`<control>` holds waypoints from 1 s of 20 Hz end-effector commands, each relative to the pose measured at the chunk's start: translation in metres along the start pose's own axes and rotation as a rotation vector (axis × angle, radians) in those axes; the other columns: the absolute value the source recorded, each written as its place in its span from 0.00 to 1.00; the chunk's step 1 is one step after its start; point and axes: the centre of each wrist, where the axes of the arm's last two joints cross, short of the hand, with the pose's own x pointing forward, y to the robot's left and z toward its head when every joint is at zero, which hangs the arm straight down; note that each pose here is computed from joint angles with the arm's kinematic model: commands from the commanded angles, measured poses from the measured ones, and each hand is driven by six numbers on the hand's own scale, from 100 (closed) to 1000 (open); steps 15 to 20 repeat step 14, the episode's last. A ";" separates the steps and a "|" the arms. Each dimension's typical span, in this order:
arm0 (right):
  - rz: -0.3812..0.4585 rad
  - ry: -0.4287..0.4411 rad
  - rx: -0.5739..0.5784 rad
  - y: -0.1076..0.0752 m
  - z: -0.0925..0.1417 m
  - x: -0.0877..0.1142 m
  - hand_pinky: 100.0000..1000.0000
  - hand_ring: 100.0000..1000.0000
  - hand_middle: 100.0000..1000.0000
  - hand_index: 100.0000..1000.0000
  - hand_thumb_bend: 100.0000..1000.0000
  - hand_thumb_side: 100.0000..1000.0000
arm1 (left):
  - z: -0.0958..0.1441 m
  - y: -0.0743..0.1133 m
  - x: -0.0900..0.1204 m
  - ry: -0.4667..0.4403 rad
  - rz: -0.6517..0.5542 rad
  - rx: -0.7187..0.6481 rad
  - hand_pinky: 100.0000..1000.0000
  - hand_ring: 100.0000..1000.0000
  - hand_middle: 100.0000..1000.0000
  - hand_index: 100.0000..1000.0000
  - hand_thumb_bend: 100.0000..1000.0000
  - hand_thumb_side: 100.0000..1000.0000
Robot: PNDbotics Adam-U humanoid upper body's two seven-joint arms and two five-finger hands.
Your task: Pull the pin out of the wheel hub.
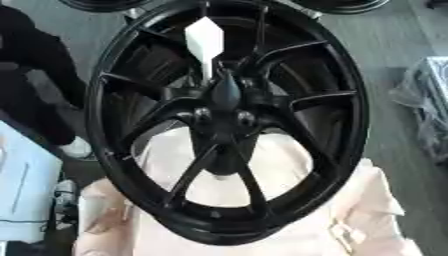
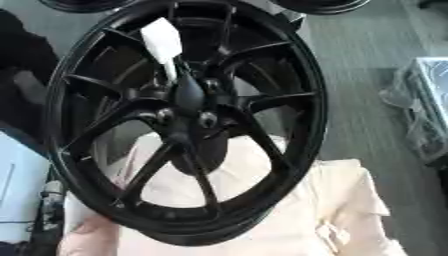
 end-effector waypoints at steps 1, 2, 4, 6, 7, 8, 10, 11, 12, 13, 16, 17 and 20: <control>-0.080 -0.042 -0.050 -0.008 -0.004 0.009 0.77 0.85 0.74 0.91 0.00 0.79 | -0.006 0.000 0.013 -0.043 0.001 -0.016 0.55 0.78 0.60 0.66 0.11 0.70; -0.128 -0.053 -0.069 -0.007 -0.005 0.011 0.75 0.82 0.72 0.89 0.00 0.74 | -0.006 -0.001 0.013 -0.044 0.004 -0.020 0.55 0.78 0.60 0.66 0.11 0.70; -0.226 -0.082 -0.108 -0.003 -0.007 0.015 0.74 0.81 0.71 0.88 0.00 0.69 | -0.007 -0.004 0.015 -0.051 0.013 -0.028 0.55 0.78 0.60 0.66 0.11 0.70; -0.329 -0.127 -0.126 0.002 -0.009 0.019 0.73 0.77 0.67 0.85 0.00 0.65 | -0.008 -0.007 0.017 -0.060 0.024 -0.036 0.55 0.78 0.60 0.66 0.11 0.70; -0.380 -0.159 -0.129 0.005 -0.011 0.022 0.72 0.76 0.65 0.83 0.00 0.65 | -0.009 -0.010 0.019 -0.066 0.031 -0.041 0.55 0.78 0.60 0.66 0.11 0.70; -0.423 -0.190 -0.131 0.009 -0.012 0.023 0.71 0.74 0.63 0.81 0.00 0.64 | -0.009 -0.012 0.021 -0.072 0.038 -0.047 0.55 0.78 0.60 0.66 0.11 0.69; -0.486 -0.237 -0.130 0.015 -0.016 0.023 0.71 0.73 0.63 0.80 0.00 0.62 | -0.011 -0.017 0.024 -0.083 0.051 -0.059 0.55 0.78 0.60 0.66 0.11 0.69; -0.514 -0.260 -0.128 0.018 -0.018 0.023 0.71 0.73 0.64 0.80 0.00 0.61 | -0.012 -0.020 0.026 -0.090 0.060 -0.066 0.55 0.78 0.60 0.66 0.11 0.69; -0.537 -0.279 -0.125 0.021 -0.020 0.021 0.71 0.73 0.64 0.80 0.00 0.61 | -0.012 -0.022 0.028 -0.096 0.067 -0.071 0.55 0.78 0.60 0.66 0.11 0.69; -0.552 -0.291 -0.124 0.023 -0.021 0.018 0.71 0.73 0.63 0.80 0.00 0.62 | -0.013 -0.024 0.029 -0.099 0.072 -0.075 0.55 0.78 0.60 0.66 0.11 0.69; -0.577 -0.300 -0.125 0.026 -0.024 0.016 0.71 0.73 0.63 0.79 0.00 0.62 | -0.013 -0.027 0.031 -0.104 0.082 -0.081 0.55 0.78 0.60 0.66 0.11 0.69; -0.577 -0.300 -0.125 0.026 -0.024 0.016 0.71 0.73 0.63 0.79 0.00 0.62 | -0.013 -0.027 0.031 -0.104 0.082 -0.081 0.55 0.78 0.60 0.66 0.11 0.69; -0.577 -0.300 -0.125 0.026 -0.024 0.016 0.71 0.73 0.63 0.79 0.00 0.62 | -0.013 -0.027 0.031 -0.104 0.082 -0.081 0.55 0.78 0.60 0.66 0.11 0.69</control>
